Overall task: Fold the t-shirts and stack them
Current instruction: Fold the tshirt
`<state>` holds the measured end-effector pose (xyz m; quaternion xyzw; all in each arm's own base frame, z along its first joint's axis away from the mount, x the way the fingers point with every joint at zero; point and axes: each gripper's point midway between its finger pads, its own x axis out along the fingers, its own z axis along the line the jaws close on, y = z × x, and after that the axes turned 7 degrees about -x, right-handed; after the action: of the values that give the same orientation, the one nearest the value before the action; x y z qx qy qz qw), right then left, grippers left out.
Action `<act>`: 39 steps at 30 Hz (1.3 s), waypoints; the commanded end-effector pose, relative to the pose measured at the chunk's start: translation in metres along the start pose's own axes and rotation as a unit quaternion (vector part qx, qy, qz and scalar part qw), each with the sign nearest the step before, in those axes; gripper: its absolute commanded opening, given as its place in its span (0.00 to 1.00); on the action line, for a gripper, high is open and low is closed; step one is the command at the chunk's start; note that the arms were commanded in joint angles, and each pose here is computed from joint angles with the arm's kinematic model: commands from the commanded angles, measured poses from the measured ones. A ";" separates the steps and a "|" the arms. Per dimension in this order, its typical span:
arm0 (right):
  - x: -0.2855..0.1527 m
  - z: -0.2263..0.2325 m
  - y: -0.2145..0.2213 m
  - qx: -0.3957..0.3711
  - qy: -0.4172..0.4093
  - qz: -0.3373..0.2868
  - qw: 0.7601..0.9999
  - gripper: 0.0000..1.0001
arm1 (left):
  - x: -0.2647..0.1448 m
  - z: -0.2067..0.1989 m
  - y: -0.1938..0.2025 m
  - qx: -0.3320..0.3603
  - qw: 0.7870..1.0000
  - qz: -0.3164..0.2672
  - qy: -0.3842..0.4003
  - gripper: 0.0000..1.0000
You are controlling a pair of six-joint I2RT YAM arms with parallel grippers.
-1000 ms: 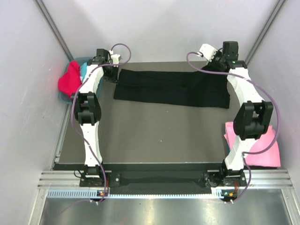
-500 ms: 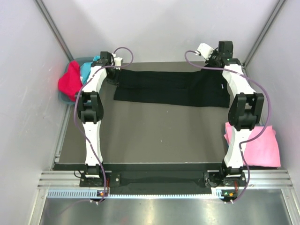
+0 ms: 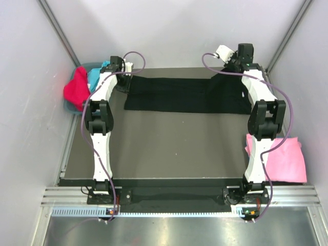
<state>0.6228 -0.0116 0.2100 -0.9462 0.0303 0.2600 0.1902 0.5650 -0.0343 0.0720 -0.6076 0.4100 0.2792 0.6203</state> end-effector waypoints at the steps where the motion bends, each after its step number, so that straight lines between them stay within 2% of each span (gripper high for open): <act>1: -0.003 -0.029 0.005 0.005 0.062 0.028 0.998 0.09 | -0.011 0.019 -0.031 -0.006 0.997 -0.051 -0.065 0.25; 2: -0.005 -0.031 0.009 0.008 0.067 0.035 0.997 0.16 | -0.021 0.017 -0.039 -0.004 0.996 -0.064 -0.065 0.30; 3: -0.012 -0.036 0.009 0.012 0.074 0.039 0.996 0.29 | -0.028 0.021 -0.041 -0.002 0.994 -0.069 -0.082 0.39; 6: -0.026 -0.042 0.012 0.030 0.080 0.042 0.996 0.47 | -0.058 0.014 -0.069 0.002 0.989 -0.120 -0.083 0.45; 8: -0.027 -0.039 0.006 0.039 0.073 0.032 0.996 0.51 | -0.069 -0.005 -0.082 0.013 0.988 -0.143 -0.053 0.45; 11: -0.018 -0.030 -0.006 0.036 0.062 0.022 0.997 0.52 | -0.061 -0.031 -0.075 0.049 0.990 -0.129 -0.016 0.43; 12: -0.009 -0.015 -0.008 0.035 0.038 0.024 0.998 0.52 | -0.053 -0.038 -0.066 0.058 0.992 -0.114 -0.006 0.43; 14: -0.005 -0.014 -0.016 0.046 0.029 0.013 0.998 0.52 | -0.038 -0.056 -0.045 0.068 0.994 -0.077 0.023 0.41; 18: 0.016 0.018 -0.006 0.062 -0.018 0.030 0.998 0.52 | -0.015 -0.078 -0.009 0.070 0.995 -0.023 0.062 0.40; 20: 0.022 0.030 -0.007 0.069 -0.036 0.024 0.997 0.52 | -0.008 -0.078 -0.001 0.065 0.996 -0.011 0.066 0.41; 27: 0.054 0.072 -0.063 0.107 -0.113 -0.069 0.985 0.53 | 0.010 -0.068 0.016 0.055 0.997 0.016 0.047 0.42; 32: 0.075 0.103 -0.092 0.091 -0.129 -0.101 0.982 0.53 | 0.015 -0.060 0.040 0.046 0.997 0.049 0.036 0.42; 39: 0.100 0.118 -0.104 0.101 -0.124 -0.120 0.980 0.52 | 0.014 -0.054 0.071 0.040 0.995 0.089 0.025 0.41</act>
<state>0.6436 0.1232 0.0706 -0.8692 -0.0501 0.3962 0.2914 0.5237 -0.0889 0.0307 -0.5638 0.4758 0.2760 0.6161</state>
